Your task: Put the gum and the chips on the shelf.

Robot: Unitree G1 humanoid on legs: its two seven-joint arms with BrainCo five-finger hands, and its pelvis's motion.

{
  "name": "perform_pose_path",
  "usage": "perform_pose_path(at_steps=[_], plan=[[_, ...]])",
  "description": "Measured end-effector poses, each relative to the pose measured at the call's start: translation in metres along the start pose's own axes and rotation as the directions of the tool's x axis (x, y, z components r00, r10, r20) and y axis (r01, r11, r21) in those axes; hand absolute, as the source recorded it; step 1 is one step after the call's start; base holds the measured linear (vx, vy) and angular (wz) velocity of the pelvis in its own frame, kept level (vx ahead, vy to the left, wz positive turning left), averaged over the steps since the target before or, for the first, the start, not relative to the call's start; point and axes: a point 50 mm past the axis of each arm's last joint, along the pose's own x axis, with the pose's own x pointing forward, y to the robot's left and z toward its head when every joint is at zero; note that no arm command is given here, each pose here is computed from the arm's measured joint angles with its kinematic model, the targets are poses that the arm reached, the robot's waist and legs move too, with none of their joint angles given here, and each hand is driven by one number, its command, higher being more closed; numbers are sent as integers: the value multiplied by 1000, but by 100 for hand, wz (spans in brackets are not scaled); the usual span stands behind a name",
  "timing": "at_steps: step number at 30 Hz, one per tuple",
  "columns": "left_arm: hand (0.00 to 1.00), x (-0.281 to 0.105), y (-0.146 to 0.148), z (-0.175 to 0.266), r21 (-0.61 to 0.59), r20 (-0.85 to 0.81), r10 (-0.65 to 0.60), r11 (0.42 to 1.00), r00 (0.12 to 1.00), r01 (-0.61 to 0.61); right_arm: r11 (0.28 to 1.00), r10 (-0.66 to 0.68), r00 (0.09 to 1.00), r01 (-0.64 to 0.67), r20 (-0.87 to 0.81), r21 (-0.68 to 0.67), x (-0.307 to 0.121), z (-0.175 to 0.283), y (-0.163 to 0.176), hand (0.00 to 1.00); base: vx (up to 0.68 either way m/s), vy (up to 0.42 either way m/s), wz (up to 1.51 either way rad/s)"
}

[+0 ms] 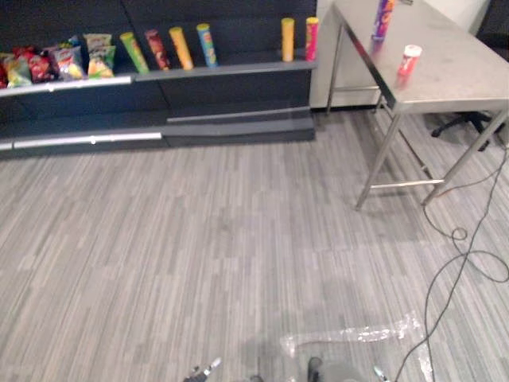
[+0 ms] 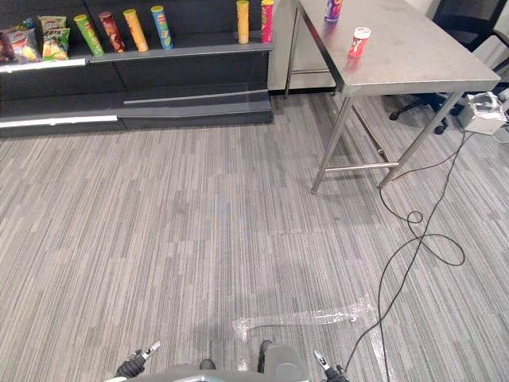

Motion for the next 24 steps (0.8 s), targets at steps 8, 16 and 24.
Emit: perform_pose_path(at_steps=[8, 16, 24], plan=[[0, -5, -1, -17, -123, -38, 1, 992, 999, -6, 1000, -3, 1000, 4, 25, -17, 2, 9, -4, 0, 125, -29, -25], [0, -6, -9, -19, -122, -46, -18, 992, 999, 13, 993, 58, 996, -51, 64, -105, 7, 25, 14, 0, 413, 278, -44], [0, -2, -1, -3, -101, 12, 5, 995, 1000, -3, 992, 97, 993, -92, 68, -81, 6, 22, 26, 0, 542, 276, -14]])
